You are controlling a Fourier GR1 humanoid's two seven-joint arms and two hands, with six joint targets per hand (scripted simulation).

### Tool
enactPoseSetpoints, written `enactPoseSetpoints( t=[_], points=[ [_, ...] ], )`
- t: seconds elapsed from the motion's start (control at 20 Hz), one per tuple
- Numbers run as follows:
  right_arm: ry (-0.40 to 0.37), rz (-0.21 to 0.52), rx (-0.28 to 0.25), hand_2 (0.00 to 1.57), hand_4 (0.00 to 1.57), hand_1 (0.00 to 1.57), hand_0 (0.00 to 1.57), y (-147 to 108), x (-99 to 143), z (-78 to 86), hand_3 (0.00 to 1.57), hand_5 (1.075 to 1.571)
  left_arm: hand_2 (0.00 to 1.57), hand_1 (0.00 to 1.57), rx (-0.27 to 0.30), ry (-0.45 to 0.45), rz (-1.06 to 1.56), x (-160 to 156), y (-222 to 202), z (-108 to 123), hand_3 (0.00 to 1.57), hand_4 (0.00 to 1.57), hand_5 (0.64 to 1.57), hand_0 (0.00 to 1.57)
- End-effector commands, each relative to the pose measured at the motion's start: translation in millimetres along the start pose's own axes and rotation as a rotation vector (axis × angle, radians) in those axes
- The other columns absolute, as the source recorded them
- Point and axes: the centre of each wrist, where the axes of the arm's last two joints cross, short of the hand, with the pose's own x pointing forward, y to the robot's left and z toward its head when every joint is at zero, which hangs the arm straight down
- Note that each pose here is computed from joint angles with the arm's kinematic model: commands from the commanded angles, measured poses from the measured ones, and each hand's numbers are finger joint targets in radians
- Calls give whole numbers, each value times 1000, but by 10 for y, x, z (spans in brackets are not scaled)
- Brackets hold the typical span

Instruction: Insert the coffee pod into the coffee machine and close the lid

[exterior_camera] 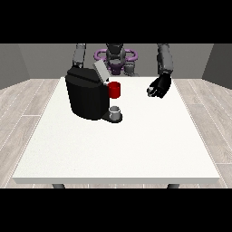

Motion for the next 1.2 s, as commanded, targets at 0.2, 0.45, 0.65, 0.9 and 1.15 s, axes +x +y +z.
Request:
enactPoseSetpoints(
  t=[0.2,0.45,0.65,0.9,1.15],
  points=[
    [95,39,8,0,0,0,0,153,-197,98,0,1571,1379,1371,-99,-58,42,211,280,-141,1325,504,1571,1371],
    [115,34,21,0,0,0,0,-5,-389,111,0,1571,1351,1331,-112,-89,18,621,659,-329,1323,592,1571,1331],
    [59,17,55,0,0,0,0,58,-221,25,0,1571,1351,1331,-60,-66,36,870,769,-463,1323,592,1571,1331],
    [27,-1,93,0,0,0,0,174,-202,122,0,1571,1397,1380,-24,-95,109,1057,836,-551,1375,522,1571,1380],
    [-25,-17,21,0,0,0,0,-102,-115,-145,0,1571,1240,1202,-2,-121,138,1676,1338,-675,1256,491,1571,1202]
  ],
)
